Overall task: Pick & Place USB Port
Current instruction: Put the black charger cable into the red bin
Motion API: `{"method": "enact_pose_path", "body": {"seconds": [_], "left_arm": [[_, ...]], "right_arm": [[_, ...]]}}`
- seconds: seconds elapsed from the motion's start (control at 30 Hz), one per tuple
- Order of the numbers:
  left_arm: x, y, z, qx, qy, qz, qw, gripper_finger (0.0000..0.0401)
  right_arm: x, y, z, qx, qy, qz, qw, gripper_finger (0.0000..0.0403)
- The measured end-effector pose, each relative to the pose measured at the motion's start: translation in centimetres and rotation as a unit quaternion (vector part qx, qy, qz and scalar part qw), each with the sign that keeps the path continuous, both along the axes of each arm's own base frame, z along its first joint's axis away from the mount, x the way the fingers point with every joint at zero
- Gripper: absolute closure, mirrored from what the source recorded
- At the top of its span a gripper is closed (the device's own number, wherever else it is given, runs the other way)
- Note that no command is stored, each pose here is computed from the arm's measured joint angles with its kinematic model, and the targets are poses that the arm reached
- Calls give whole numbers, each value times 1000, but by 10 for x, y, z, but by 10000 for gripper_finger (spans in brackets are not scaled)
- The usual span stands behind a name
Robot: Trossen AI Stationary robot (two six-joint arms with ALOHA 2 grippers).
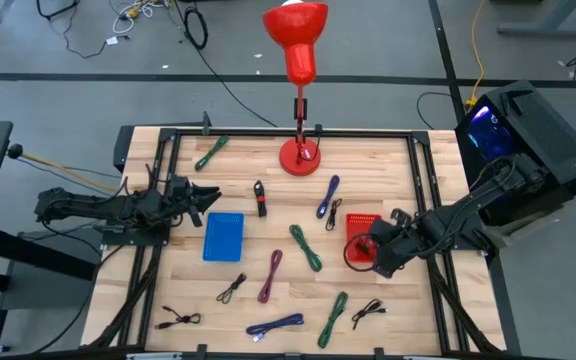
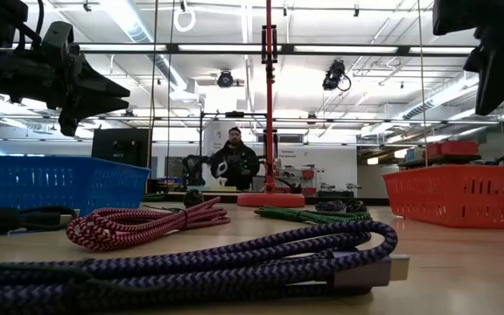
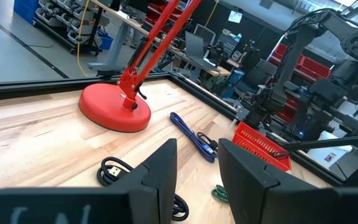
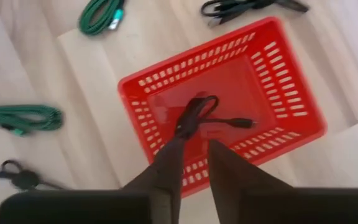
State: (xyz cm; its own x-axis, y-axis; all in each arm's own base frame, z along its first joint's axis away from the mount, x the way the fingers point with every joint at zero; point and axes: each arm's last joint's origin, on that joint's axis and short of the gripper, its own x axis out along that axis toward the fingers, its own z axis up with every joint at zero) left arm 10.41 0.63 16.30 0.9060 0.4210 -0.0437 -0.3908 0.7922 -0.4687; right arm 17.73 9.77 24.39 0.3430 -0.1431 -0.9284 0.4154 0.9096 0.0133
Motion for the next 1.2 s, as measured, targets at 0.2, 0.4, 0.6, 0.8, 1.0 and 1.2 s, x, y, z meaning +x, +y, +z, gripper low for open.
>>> {"method": "enact_pose_path", "body": {"seconds": [0.2,0.4,0.6,0.8,1.0,1.2], "left_arm": [[0,0,0,0,-1,0,1000,279],[0,0,0,-3,-2,1,1000,279],[-2,4,-1,-30,-14,74,997,279],[2,8,-5,-76,-5,56,995,279],[15,18,12,-90,58,55,993,279],[46,34,47,-76,162,35,983,279]], "right_arm": [[1,-6,1,-62,-24,-13,998,285],[7,-18,4,-168,-68,-29,983,251],[18,-28,8,-220,-91,-19,971,231],[32,-39,12,-253,-107,9,962,229],[45,-47,18,-272,-129,29,953,229],[50,-49,21,-280,-141,46,948,232]]}}
